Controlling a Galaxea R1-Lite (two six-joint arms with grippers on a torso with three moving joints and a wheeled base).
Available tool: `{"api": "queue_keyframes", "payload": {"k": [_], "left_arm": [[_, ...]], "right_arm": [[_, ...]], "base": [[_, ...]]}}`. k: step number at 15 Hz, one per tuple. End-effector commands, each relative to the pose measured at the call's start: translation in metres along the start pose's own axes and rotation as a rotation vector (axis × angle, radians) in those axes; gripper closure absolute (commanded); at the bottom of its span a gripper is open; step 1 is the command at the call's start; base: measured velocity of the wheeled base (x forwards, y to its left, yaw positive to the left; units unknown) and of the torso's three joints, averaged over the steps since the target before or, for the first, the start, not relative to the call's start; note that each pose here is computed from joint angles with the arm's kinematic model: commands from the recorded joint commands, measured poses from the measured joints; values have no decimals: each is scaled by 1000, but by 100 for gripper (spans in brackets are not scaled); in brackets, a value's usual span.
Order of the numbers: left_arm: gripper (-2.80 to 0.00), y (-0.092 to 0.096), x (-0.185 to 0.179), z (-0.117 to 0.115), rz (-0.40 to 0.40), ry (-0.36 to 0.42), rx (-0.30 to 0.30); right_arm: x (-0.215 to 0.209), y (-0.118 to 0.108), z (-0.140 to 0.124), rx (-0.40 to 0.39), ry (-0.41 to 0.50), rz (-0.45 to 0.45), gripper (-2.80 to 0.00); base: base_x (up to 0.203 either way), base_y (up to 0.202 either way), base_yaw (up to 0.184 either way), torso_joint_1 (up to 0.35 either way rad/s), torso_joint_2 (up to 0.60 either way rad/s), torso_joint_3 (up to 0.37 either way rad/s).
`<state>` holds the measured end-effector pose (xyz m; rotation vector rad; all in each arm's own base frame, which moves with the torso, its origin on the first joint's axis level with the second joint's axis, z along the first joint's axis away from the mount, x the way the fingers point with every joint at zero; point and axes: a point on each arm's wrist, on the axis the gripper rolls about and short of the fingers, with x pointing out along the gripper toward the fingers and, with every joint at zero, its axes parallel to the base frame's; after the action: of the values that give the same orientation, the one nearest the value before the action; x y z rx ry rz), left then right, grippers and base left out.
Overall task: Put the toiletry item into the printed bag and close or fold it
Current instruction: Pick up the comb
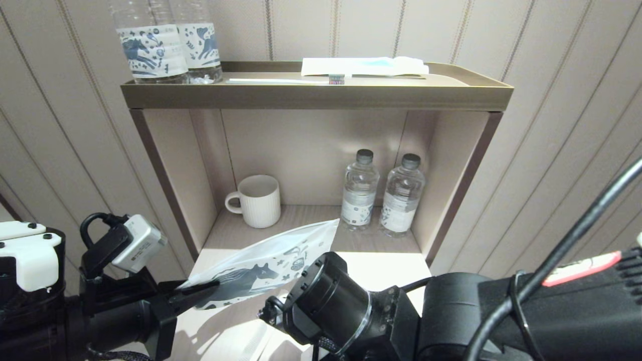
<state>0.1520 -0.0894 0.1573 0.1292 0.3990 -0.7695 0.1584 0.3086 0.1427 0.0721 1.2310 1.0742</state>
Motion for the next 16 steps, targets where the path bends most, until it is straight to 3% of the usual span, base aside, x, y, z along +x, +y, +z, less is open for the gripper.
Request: {"api": "queue_keyframes", "payload": {"k": [1,11,16], "left_arm": [[0,-1,1,0,-6,1,2],[0,-1,-1,0,-2,-14,7],[0,-1,1,-1,-5,-5,5]], "right_arm": [[13,2,0,-3,30,8,-280],[49,1,21,5,48,34,-280],[39,13,36,125,-15,67,-280]], "base": [[0,0,0,0,0,0],[0,0,0,0,0,0],[0,0,0,0,0,0]]}}
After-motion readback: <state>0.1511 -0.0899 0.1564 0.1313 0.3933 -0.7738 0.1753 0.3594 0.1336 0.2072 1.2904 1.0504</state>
